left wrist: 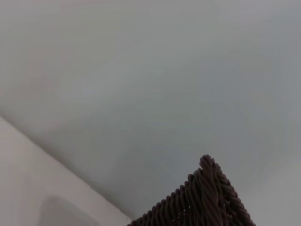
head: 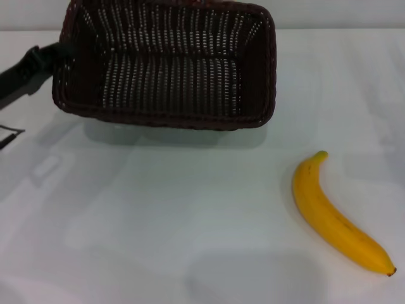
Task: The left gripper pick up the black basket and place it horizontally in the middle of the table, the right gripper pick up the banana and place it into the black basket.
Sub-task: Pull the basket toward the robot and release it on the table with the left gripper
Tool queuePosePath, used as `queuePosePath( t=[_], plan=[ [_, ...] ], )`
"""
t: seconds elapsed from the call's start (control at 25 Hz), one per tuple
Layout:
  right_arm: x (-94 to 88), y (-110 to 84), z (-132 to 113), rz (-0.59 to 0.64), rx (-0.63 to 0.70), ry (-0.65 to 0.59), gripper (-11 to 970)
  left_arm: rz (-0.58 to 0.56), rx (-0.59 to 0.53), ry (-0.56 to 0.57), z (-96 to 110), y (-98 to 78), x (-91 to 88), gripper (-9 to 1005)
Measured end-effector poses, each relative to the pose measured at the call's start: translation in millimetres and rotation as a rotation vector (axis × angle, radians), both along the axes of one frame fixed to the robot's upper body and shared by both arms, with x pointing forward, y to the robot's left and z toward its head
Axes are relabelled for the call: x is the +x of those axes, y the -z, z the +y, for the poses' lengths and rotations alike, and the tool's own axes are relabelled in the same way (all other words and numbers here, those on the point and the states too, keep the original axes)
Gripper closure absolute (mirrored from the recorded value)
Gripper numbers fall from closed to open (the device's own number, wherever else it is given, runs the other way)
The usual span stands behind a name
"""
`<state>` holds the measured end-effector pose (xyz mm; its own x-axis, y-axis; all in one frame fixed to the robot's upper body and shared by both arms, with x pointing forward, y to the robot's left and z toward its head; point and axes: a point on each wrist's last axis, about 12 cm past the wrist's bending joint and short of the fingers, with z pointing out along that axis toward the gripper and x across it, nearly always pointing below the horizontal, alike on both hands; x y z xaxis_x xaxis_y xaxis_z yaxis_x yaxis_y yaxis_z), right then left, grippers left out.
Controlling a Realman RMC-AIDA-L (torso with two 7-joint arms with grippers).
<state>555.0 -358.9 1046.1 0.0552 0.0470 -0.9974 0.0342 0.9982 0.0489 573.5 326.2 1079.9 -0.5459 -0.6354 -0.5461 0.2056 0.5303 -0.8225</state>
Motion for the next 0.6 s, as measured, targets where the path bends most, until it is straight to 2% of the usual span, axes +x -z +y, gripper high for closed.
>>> queuePosePath(
  t=[0.36, 0.6],
  plan=[
    [0.0, 0.1, 0.3, -0.001, 0.003, 0.002, 101, 0.059, -0.054, 0.004, -8.0, 22.7, -17.1, 796],
    [-1.1, 0.6, 1.1, -0.004, 0.005, 0.002, 101, 0.073, -0.066, 0.013, -10.6, 27.1, -21.2, 793]
  ],
)
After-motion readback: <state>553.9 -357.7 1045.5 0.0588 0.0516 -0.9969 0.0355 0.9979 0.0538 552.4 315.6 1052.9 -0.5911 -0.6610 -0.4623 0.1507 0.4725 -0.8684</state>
